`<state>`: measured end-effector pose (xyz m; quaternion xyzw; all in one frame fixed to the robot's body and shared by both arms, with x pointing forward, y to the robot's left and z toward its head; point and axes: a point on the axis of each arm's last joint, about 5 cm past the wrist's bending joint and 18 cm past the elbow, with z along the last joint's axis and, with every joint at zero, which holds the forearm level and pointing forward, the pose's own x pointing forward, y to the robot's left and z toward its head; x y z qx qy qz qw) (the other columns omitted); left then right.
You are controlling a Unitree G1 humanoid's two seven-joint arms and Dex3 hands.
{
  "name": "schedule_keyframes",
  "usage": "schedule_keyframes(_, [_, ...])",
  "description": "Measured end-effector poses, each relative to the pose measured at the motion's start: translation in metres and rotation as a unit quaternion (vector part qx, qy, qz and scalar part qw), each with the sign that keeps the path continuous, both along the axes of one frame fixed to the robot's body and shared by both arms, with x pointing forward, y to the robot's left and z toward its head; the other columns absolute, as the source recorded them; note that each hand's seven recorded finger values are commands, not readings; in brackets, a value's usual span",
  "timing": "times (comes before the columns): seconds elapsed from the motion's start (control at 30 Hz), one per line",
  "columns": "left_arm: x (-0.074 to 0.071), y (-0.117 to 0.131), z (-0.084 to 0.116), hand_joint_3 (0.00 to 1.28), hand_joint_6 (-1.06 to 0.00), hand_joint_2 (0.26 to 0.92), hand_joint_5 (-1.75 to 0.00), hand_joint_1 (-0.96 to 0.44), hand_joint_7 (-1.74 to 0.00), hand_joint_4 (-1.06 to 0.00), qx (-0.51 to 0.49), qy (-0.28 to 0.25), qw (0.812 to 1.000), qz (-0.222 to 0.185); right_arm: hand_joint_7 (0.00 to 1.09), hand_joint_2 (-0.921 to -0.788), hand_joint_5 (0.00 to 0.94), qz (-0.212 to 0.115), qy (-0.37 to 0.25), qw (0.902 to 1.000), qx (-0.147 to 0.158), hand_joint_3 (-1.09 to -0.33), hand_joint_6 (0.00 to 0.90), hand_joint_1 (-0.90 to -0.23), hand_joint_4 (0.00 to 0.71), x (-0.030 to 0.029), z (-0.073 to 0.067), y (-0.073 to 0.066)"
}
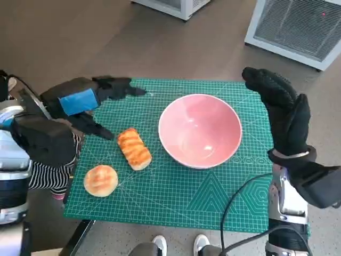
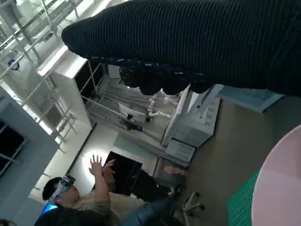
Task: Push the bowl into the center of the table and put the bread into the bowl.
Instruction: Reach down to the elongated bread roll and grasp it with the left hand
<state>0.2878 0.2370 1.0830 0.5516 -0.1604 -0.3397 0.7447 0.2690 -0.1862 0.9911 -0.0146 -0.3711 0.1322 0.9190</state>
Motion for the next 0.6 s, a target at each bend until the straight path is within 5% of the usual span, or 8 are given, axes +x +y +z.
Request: schedule_keyframes(0.6, [0.014,-0.007,-0.043,0.00,-0.54,0.674,0.00,-0.14,-0.02,-0.36,0.094,0.071,0.993,-0.031,0.51,-0.921,0.013,0.000,0.008,1.0000,0.005,-0.667,0.060,-0.685,0.168,-0.0011,-0.002,-0.001])
